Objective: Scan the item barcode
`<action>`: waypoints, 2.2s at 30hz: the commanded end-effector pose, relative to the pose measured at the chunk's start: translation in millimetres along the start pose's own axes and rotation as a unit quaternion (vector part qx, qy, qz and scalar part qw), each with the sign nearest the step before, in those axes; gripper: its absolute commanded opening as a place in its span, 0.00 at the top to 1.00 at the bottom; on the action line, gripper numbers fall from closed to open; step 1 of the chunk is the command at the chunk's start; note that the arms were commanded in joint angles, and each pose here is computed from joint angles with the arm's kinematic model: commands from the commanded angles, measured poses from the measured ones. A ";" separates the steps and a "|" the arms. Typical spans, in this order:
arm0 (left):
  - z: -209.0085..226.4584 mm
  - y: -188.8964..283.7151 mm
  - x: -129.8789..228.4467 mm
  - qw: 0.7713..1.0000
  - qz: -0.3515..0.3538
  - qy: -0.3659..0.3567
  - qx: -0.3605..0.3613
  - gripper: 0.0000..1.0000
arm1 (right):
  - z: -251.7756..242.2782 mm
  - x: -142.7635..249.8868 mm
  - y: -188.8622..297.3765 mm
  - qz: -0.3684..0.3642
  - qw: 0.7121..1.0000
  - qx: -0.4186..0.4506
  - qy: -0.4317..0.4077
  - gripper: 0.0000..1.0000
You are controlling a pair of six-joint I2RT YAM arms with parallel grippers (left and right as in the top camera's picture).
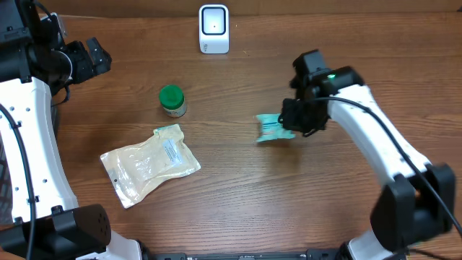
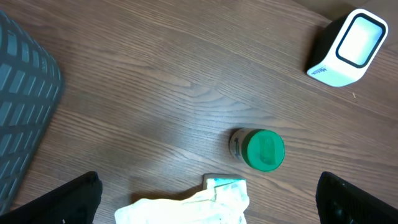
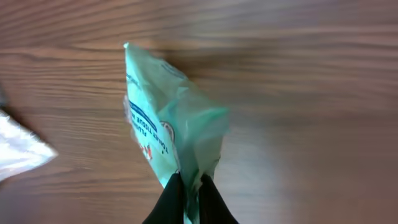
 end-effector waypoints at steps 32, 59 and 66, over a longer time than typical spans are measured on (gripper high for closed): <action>-2.4 2.0 -1.5 1.000 -0.004 0.005 0.005 0.00 | -22.2 3.8 9.6 -0.083 0.962 0.260 -0.018 0.59; -2.2 2.0 -1.5 1.000 -0.004 0.005 0.005 0.00 | -188.3 45.7 -35.7 0.072 0.880 0.299 -0.361 0.86; -2.4 2.0 -1.5 1.000 -0.004 0.005 0.005 0.01 | -180.0 77.4 -76.5 0.138 0.901 0.236 -0.337 0.92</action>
Point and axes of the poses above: each gripper's point midway between its finger pads, its own y axis back along the fingers, its own z axis along the line the jaws close on, x = y × z, the point moved 5 cm from there along y, back along the fingers, and after that the axes turned 7 degrees about -y, right-handed, at the moved point
